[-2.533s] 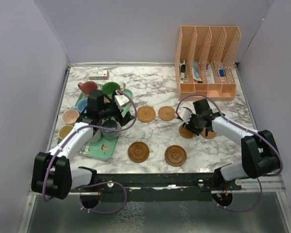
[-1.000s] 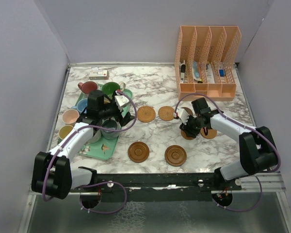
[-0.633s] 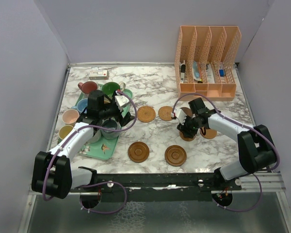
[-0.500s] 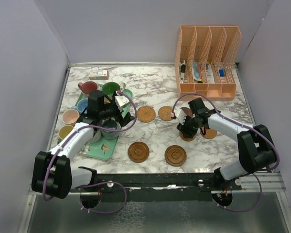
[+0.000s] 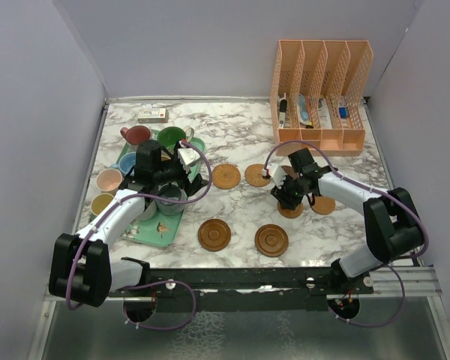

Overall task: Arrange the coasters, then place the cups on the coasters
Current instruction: Move the coaster to the center of the board.

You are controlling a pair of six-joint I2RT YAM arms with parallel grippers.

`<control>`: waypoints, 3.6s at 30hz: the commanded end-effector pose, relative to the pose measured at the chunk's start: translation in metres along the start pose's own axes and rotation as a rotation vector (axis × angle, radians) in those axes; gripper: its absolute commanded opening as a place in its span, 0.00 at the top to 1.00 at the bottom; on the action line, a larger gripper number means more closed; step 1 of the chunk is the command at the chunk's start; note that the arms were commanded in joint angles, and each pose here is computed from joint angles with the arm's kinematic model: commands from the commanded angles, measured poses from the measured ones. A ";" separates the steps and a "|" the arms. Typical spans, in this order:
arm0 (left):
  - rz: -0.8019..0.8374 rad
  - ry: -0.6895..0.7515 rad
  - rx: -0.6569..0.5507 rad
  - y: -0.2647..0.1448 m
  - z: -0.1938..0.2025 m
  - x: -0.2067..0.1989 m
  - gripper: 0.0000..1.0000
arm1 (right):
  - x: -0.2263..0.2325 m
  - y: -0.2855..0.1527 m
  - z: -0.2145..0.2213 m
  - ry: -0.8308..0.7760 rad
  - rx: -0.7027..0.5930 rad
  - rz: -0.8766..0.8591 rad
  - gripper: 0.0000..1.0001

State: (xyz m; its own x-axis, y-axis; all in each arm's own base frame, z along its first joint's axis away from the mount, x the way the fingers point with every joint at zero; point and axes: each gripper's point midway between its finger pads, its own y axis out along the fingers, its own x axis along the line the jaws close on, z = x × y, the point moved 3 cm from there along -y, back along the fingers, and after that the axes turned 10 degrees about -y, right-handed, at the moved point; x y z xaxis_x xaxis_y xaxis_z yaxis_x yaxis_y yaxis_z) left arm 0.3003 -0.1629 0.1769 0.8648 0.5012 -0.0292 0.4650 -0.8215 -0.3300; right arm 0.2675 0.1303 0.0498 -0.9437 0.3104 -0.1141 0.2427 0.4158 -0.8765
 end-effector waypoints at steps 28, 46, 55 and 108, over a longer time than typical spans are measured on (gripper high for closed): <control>0.034 0.017 -0.012 0.001 0.002 -0.003 0.05 | -0.022 0.010 -0.003 0.024 0.040 0.074 0.62; 0.038 0.016 -0.011 0.002 0.002 -0.003 0.05 | -0.030 0.010 -0.011 0.027 0.024 0.088 0.62; 0.036 0.016 -0.008 0.002 0.003 -0.003 0.05 | -0.032 0.010 -0.015 0.028 0.014 0.089 0.62; 0.716 0.465 0.279 0.101 0.045 -0.210 0.08 | -0.078 -0.091 0.013 0.372 -0.153 0.390 0.50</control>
State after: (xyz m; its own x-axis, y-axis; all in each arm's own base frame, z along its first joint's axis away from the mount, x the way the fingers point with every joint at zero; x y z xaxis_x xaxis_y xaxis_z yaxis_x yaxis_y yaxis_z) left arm 0.1811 -0.3159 0.1165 0.9822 -0.1853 0.0312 -0.1366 -0.8184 -0.5582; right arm 0.3138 0.0667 0.1256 -0.6929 0.6943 -0.1946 0.5614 0.3502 -0.7498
